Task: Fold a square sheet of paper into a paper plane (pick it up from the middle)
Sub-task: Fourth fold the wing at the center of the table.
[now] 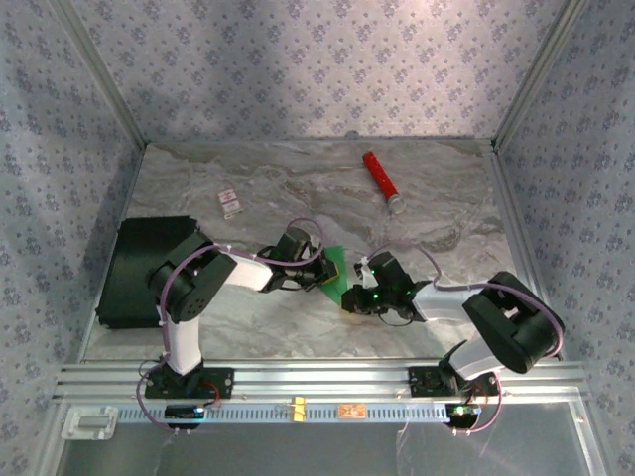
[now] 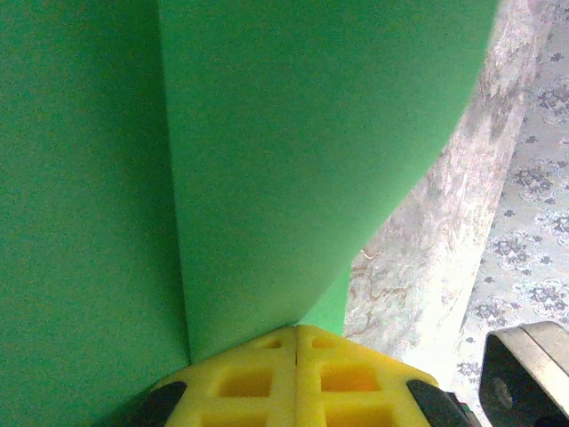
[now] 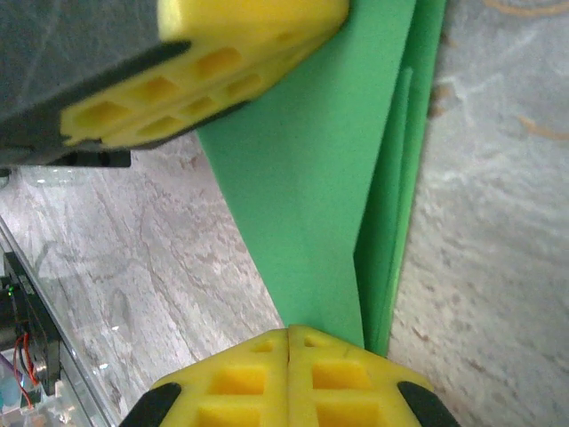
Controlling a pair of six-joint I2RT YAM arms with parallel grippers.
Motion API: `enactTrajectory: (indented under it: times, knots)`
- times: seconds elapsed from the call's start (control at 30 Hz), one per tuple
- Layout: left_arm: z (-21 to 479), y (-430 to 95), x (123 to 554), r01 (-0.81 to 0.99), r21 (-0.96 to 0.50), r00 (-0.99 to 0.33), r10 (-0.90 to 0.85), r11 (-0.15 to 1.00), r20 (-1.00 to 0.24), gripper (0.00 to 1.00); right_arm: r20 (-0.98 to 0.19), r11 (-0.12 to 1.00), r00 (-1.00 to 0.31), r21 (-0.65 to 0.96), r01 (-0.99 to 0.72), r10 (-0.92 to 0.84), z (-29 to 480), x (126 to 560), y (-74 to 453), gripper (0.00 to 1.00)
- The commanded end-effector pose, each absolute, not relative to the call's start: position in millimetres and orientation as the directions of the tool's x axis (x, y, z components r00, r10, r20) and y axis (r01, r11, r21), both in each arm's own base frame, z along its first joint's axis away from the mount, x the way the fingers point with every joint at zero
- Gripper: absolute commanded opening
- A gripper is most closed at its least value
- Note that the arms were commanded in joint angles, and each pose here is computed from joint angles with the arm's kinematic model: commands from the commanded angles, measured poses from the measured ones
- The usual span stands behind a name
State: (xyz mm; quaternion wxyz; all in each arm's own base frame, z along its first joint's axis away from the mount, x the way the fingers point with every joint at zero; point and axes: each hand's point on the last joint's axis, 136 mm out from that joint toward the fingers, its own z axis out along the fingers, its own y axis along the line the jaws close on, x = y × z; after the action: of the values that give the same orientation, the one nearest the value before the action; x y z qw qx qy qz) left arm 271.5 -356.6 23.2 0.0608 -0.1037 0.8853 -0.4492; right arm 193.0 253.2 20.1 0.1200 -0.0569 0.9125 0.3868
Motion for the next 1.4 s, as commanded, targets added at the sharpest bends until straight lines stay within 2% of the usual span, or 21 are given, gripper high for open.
enactTrajectory:
  times: [0.0, 0.33, 0.53, 0.67, 1.03, 1.37]
  knots:
    - [-23, -325, 264, -0.225, -0.702, -0.956, -0.291, 0.676, 0.027, 0.06, -0.115, 0.752, -0.993, 0.652, -0.101, -0.033, -8, 155, 228, 0.06]
    - [-23, -326, 265, -0.224, -0.703, -0.957, -0.288, 0.675, 0.028, 0.06, -0.118, 0.759, -0.992, 0.642, -0.105, -0.038, 1, 143, 216, 0.06]
    - [-22, -327, 264, -0.218, -0.705, -0.959, -0.282, 0.676, 0.026, 0.06, -0.244, 0.701, -0.970, 0.691, -0.174, 0.000, 54, 174, 232, 0.07]
    - [-23, -327, 264, -0.217, -0.705, -0.959, -0.282, 0.675, 0.025, 0.06, -0.270, 0.707, -0.963, 0.682, -0.186, 0.007, 65, 198, 243, 0.07]
    - [-21, -329, 264, -0.214, -0.708, -0.960, -0.278, 0.673, 0.026, 0.06, -0.257, 0.764, -0.966, 0.626, -0.156, 0.013, 48, 236, 265, 0.07]
    - [-21, -328, 264, -0.217, -0.707, -0.959, -0.282, 0.673, 0.026, 0.06, -0.248, 0.774, -0.968, 0.607, -0.180, -0.031, 45, 236, 276, 0.08]
